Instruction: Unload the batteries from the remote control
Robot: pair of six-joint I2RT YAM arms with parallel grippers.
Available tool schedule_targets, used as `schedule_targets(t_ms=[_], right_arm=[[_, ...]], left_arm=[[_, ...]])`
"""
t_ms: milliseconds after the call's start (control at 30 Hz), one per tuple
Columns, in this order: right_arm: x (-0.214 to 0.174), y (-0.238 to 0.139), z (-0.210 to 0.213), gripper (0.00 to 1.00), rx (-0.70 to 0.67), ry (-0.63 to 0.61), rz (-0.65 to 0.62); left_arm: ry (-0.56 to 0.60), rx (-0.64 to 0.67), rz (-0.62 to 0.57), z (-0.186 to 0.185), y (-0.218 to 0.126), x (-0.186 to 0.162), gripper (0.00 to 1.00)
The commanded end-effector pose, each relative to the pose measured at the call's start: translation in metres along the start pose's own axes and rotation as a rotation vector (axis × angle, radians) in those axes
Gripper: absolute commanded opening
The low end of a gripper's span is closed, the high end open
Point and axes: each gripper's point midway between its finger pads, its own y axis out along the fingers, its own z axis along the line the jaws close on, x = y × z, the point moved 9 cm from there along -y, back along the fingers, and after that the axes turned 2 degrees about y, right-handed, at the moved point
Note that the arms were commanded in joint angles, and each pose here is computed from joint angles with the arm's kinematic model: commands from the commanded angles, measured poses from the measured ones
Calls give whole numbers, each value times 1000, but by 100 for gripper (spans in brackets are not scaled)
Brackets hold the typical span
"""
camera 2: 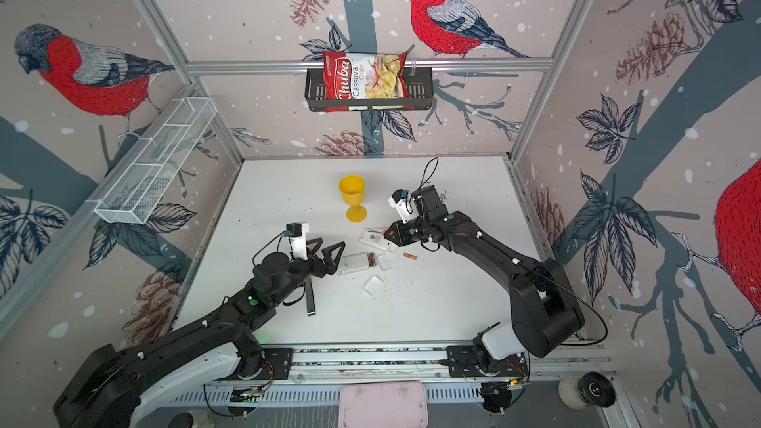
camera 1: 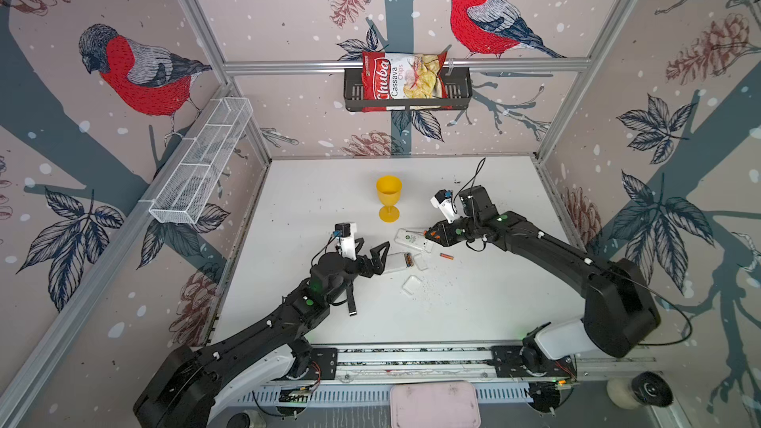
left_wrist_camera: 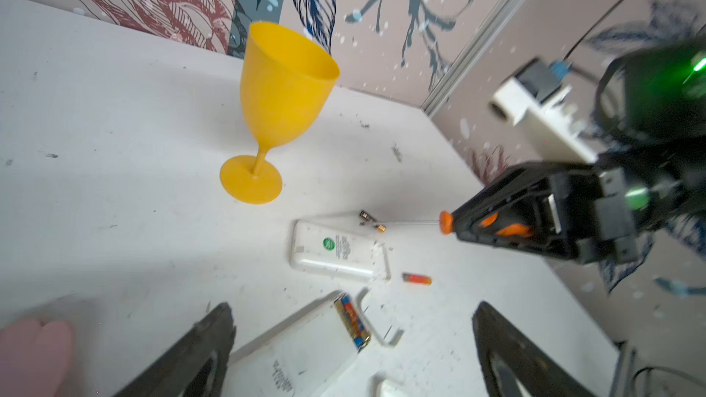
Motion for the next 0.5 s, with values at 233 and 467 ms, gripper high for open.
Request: schedule_targets(t_ms=[233, 467], right_arm=[[-4, -8, -4, 0, -99, -4, 17], [-6, -7, -4, 0, -102, 11, 10]], left_arm=[[329, 125, 310, -12, 18, -53, 96], [383, 227, 395, -7, 32, -68, 96]])
